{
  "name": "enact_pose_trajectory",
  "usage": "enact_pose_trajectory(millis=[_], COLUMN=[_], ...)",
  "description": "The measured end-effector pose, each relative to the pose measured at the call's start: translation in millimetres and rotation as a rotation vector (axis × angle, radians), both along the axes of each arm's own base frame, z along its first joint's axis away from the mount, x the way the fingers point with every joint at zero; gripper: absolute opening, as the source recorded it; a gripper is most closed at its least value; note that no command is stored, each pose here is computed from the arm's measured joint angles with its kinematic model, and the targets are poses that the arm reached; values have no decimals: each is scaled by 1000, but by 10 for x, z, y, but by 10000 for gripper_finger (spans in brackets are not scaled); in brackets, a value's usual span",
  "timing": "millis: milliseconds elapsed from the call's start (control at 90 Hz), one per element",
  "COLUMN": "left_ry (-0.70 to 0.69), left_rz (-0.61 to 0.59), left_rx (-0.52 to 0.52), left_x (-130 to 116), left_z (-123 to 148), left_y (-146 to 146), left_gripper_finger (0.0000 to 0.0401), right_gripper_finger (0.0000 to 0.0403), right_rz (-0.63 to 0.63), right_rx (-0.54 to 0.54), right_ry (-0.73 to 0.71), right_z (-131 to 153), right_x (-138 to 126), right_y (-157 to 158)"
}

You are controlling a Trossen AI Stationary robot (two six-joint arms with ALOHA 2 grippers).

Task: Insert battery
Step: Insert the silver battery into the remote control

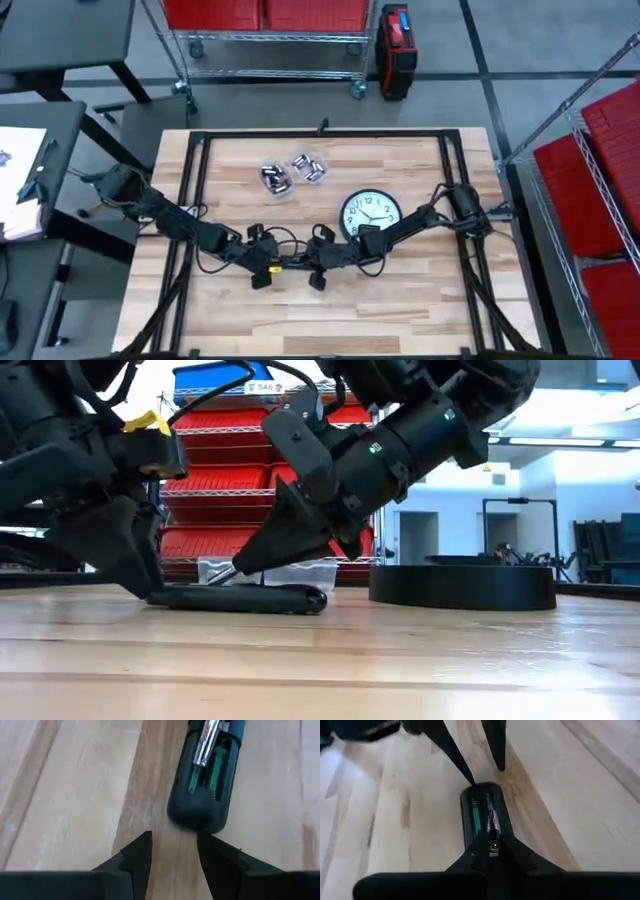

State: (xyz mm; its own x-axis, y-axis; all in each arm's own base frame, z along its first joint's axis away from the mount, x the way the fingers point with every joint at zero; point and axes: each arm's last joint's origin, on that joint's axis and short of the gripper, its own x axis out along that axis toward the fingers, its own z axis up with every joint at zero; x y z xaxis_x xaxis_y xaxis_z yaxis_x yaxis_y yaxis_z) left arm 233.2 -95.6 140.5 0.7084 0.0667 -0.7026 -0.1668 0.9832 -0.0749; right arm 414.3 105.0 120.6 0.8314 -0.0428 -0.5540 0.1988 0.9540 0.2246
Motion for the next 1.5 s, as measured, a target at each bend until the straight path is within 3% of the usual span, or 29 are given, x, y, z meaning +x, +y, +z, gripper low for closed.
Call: enact_pose_trajectory(millis=[178,622,856,1067,1233,1500], left_ry=[-80,-102,40,19,10,-2], left_rz=[-24,-58,-114,-163,-135,-124], left_rx=[-13,9,96,97,62,43], left_x=[61,68,1,87,127,137], left_z=[54,116,52,-47,-121,-115], left_y=[-28,-33,-8,-56,-80,-85], left_gripper_finger=[137,137,134,85,40,28], right_gripper_finger=[11,11,11,11,11,11], right_rz=[-9,-25,-25,-22,-22,34], right_rx=[14,23,24,26,26,2], right_ry=[3,53,56,58,57,67], right_z=[-2,-32,-34,-36,-34,-64], right_x=[-3,-31,-33,-34,-33,-27], right_y=[1,-7,-7,-6,-5,1])
